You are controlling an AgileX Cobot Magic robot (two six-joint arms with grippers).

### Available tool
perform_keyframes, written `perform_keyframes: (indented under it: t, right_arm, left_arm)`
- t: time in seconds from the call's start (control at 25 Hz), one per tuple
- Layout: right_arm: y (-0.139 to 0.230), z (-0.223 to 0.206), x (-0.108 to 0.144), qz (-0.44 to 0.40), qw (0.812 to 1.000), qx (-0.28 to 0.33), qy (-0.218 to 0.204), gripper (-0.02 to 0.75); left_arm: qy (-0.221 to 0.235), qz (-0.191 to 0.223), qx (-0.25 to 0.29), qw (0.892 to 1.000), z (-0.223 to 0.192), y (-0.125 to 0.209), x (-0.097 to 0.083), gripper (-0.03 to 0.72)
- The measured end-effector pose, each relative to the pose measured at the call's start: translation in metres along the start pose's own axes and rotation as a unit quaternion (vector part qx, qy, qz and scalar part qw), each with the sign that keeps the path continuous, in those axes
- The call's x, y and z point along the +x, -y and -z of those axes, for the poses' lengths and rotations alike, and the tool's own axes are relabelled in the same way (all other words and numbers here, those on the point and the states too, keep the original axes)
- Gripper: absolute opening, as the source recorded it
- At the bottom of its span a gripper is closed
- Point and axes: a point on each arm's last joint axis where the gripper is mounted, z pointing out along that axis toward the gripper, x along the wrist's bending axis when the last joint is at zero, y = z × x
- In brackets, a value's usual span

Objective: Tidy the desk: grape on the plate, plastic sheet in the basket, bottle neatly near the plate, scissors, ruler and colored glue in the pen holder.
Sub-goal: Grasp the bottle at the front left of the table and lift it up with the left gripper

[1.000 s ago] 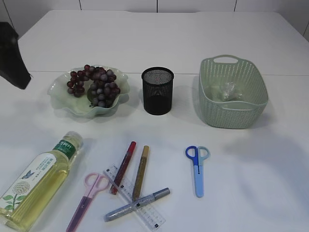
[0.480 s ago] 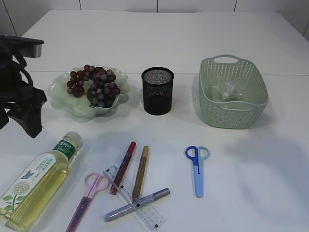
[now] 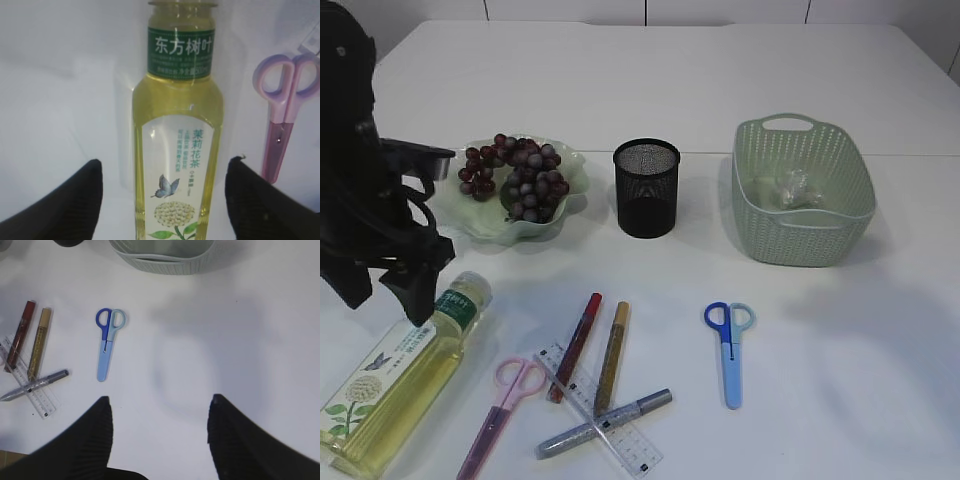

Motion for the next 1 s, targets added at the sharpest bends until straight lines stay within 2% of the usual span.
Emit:
perform_keyframes:
  t: [0.56,1.0]
  right_arm:
    - [0.0,-0.001,-0.001,0.002,1.0,0.0,0.008,0.473]
    - [0.0,-0.001,-0.002,0.003,1.0,0.0,0.01,0.473]
  left_arm:
    - [0.018,-0.002,0.049,0.999,-0.042,-0.013,-0.006,0.556]
    - [0.017,-0.005,0.063,0.998,-0.064,-0.019,-0.007,0.561]
